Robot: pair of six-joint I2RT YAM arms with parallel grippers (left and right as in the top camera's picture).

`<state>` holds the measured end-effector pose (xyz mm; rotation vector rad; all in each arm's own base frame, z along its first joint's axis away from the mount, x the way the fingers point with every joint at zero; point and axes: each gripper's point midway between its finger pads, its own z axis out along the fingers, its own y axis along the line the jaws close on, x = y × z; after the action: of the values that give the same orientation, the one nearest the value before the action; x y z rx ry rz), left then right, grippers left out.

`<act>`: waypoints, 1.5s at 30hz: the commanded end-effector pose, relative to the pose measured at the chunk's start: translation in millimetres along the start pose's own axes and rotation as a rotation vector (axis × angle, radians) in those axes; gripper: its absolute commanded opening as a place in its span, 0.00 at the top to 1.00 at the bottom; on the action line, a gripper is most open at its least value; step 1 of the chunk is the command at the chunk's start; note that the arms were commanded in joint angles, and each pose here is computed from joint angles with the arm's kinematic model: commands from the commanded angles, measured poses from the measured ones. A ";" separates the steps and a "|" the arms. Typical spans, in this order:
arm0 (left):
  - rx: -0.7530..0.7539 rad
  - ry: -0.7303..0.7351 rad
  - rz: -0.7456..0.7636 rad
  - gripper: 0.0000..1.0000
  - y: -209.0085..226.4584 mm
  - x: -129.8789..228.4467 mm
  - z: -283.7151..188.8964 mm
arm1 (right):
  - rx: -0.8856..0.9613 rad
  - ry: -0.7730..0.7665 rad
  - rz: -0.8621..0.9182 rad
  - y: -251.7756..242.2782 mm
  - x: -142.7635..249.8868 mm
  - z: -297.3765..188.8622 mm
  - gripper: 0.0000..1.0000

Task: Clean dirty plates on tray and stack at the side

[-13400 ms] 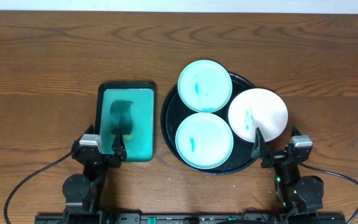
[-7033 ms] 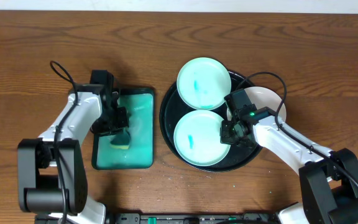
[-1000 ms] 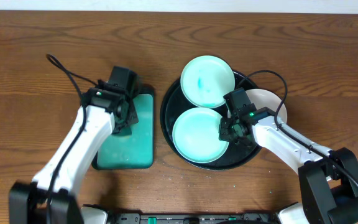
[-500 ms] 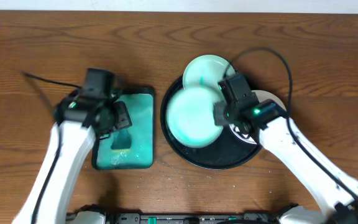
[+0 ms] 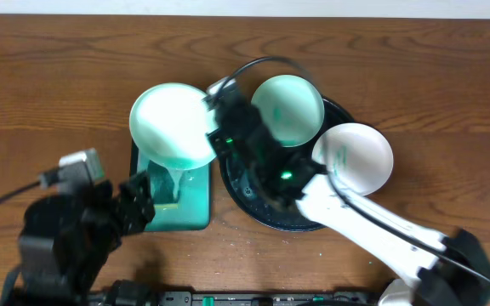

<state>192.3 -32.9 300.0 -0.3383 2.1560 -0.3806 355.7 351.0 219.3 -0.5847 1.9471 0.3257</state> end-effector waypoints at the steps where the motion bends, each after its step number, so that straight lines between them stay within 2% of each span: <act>1: -0.003 -0.037 0.008 0.29 2.5 -2.0 -14.1 | 0.116 -0.048 -0.136 0.3 -6.7 1.8 0.99; 9: -0.020 -0.003 0.008 0.26 7.6 8.1 -15.6 | 0.355 -0.189 -0.415 23.7 -45.2 -38.9 0.99; 14: -0.020 -0.003 0.007 0.25 7.7 8.2 -15.5 | 0.424 -0.238 -0.500 37.8 -59.7 -58.6 0.99; 28: -0.020 -0.003 0.008 0.25 7.6 8.1 -15.5 | 0.441 -0.319 -0.517 45.6 -81.1 -71.1 0.99; 45: -0.020 -0.004 0.008 0.25 7.6 7.9 -15.5 | 0.441 -0.324 -0.512 45.7 -82.1 -71.6 0.99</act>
<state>174.2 -29.6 293.7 -0.3434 2.1776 -0.3717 309.4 380.5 306.3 -0.6940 1.4448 -0.3251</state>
